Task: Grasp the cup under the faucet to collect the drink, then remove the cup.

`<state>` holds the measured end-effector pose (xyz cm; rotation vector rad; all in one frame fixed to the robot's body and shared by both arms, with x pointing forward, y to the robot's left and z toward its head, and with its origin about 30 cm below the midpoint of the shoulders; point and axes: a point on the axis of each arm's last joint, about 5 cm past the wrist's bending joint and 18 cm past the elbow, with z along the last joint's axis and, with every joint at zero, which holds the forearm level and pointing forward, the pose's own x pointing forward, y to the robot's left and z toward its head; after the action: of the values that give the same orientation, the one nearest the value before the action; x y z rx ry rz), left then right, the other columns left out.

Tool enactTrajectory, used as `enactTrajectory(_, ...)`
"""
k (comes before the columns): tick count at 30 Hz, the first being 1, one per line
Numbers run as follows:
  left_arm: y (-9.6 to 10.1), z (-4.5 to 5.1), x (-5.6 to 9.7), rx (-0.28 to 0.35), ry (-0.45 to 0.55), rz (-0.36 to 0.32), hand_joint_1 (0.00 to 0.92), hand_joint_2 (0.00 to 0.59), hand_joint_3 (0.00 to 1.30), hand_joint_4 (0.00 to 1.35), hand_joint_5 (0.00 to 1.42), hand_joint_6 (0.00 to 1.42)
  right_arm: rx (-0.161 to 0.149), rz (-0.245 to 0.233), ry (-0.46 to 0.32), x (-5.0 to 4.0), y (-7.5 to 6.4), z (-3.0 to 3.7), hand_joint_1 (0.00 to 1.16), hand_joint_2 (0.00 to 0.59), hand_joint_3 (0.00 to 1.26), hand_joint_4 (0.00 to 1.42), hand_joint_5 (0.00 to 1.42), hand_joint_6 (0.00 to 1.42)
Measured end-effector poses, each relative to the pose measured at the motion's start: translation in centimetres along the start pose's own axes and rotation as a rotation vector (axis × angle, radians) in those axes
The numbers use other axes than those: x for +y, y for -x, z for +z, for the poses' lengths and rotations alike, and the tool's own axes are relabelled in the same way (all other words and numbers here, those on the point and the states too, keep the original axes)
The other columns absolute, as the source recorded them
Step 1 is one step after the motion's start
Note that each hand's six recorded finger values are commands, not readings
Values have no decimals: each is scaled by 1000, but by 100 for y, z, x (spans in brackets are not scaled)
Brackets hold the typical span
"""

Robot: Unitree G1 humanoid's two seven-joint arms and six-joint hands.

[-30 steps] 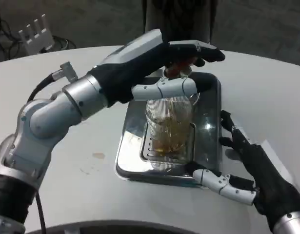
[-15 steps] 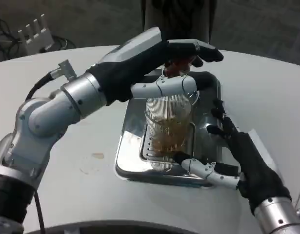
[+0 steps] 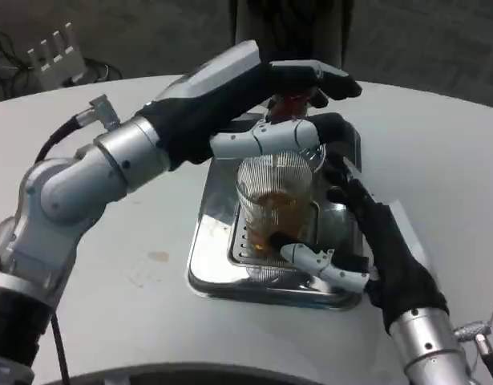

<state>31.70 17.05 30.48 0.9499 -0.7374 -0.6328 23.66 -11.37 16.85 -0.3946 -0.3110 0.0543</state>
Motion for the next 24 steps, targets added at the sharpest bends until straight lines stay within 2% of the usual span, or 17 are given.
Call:
enactTrajectory(4,12,-1,15,4,-5,2,0,161,324,251,284,351,-16,-7,-17,44,-55,9,770,190,89,119,135,48)
enactTrajectory(9,26,-3,35,9,-11,4,0,162,325,252,284,350,-6,-10,-21,116,-137,-2,757,181,79,109,120,38)
enactTrajectory(11,33,-2,45,10,-15,5,0,162,326,252,284,349,-9,9,-18,173,-180,7,753,178,70,102,113,18)
enactTrajectory(13,36,-3,49,12,-16,4,0,162,326,252,284,349,-12,12,-18,190,-188,4,753,178,66,100,110,17)
enactTrajectory(15,44,-4,57,14,-18,4,0,162,326,253,284,349,1,24,-15,216,-200,-18,752,178,58,88,100,6)
enactTrajectory(24,56,-10,72,18,-19,5,0,163,326,264,285,348,17,22,-27,297,-252,-19,733,183,1,32,52,0)
